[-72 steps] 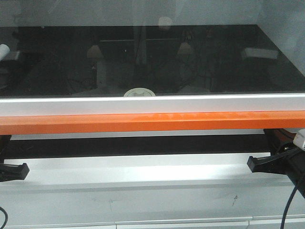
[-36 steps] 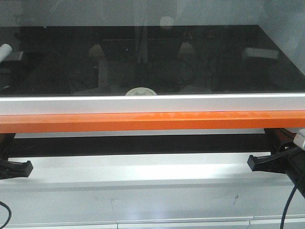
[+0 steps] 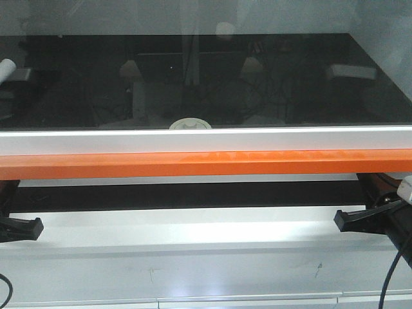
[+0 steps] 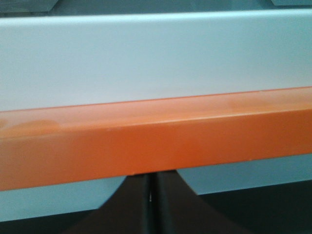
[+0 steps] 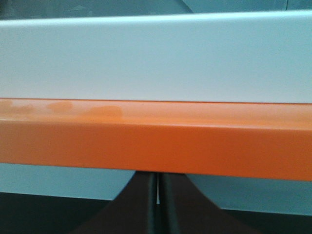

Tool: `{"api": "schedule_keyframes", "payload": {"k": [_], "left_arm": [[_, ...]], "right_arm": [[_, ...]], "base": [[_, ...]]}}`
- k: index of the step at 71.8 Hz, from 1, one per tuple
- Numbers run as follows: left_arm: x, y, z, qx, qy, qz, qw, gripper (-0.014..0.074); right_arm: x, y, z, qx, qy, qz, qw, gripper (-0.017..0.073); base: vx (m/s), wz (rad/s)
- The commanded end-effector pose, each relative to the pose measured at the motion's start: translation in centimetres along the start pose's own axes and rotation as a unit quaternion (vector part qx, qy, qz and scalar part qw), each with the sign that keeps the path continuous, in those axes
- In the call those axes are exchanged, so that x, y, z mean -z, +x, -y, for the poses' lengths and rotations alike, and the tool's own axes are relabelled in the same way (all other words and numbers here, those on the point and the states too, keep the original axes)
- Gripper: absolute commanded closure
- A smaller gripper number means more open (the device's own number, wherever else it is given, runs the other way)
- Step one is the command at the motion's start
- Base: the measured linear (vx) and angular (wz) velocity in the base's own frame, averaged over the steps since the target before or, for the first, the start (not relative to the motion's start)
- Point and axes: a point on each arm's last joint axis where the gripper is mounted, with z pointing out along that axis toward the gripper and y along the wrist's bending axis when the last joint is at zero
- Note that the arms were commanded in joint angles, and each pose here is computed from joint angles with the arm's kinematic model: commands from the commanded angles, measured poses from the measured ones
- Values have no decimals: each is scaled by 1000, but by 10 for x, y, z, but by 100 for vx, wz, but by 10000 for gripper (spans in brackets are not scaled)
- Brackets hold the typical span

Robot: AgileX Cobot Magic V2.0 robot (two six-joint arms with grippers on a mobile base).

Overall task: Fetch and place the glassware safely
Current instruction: 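Hook both grippers under the orange handle bar and lift the sash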

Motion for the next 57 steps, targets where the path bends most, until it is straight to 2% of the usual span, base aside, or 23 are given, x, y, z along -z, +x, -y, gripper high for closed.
{"api": "schedule_keyframes", "payload": {"k": [1, 24, 33, 57], "left_arm": [[-2, -35, 1, 3, 0, 115, 993, 601], [-10, -61, 1, 1, 1, 137, 991, 601], [-10, -68, 2, 1, 2, 164, 986, 601], [-9, -71, 2, -5, 2, 182, 983, 601]], "right_arm": [[-4, -25, -2, 9, -8, 93, 996, 560], [-19, -51, -5, 21, -22, 127, 991, 560], [-24, -62, -6, 22, -22, 145, 989, 560], [-33, -88, -8, 31, -32, 186, 982, 560]], "base": [[0, 0], [0, 0], [-2, -3], [-4, -5]]}}
